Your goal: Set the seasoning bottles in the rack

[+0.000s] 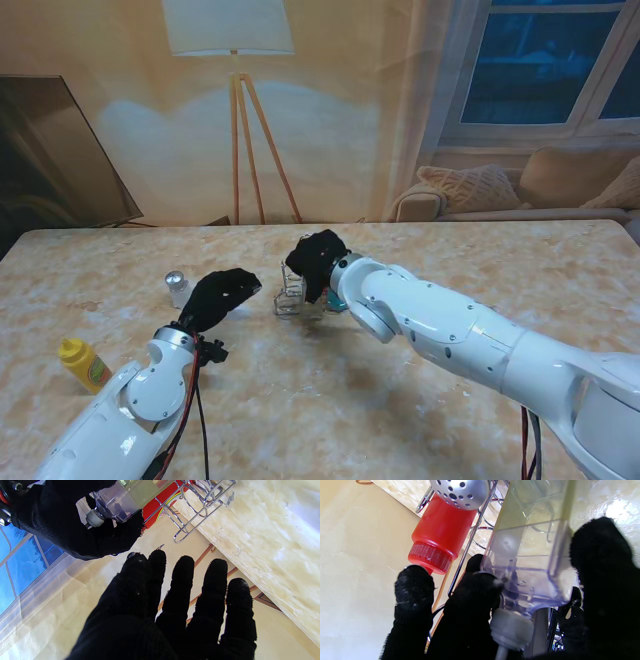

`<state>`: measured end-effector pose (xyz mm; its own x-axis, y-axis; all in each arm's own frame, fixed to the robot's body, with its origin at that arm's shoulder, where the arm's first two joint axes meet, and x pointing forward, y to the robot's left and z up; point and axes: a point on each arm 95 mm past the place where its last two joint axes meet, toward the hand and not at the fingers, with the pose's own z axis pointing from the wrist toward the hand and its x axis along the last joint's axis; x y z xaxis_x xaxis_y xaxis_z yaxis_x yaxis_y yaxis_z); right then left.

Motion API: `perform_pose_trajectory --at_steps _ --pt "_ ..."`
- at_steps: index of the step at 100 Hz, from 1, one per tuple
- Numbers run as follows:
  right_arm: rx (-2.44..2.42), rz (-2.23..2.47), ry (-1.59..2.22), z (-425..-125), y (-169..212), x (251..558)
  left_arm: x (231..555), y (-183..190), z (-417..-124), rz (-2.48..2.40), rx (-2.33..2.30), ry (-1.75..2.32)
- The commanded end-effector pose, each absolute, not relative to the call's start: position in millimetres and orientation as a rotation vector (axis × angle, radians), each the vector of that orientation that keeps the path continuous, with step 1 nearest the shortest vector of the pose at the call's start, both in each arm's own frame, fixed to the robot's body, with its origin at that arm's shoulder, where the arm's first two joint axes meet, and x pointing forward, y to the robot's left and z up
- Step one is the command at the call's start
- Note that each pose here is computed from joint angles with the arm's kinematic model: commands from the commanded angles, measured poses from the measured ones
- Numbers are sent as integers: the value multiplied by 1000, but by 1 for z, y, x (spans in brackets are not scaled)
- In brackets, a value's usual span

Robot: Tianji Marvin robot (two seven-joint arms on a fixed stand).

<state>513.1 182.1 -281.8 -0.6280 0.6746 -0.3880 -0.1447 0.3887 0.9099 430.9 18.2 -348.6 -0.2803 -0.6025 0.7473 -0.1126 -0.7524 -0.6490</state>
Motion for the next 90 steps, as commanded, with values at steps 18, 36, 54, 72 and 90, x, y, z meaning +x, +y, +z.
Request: perform_pose_trajectory --at_steps 18,36,54,72,90 --pt "425 1311 1891 -285 185 512 430 17 -350 -2106 -1649 895" --pt "408 1306 1893 -286 185 512 430 17 -350 -2107 -1648 892" --pt "388 1311 1887 -287 186 513 430 17 -350 -2106 -1650 895" --pt "378 1317 1874 -288 187 514 430 16 -350 -2108 -1654 896" --pt "369 1320 1867 -292 188 516 430 17 -350 -2110 -1654 896"
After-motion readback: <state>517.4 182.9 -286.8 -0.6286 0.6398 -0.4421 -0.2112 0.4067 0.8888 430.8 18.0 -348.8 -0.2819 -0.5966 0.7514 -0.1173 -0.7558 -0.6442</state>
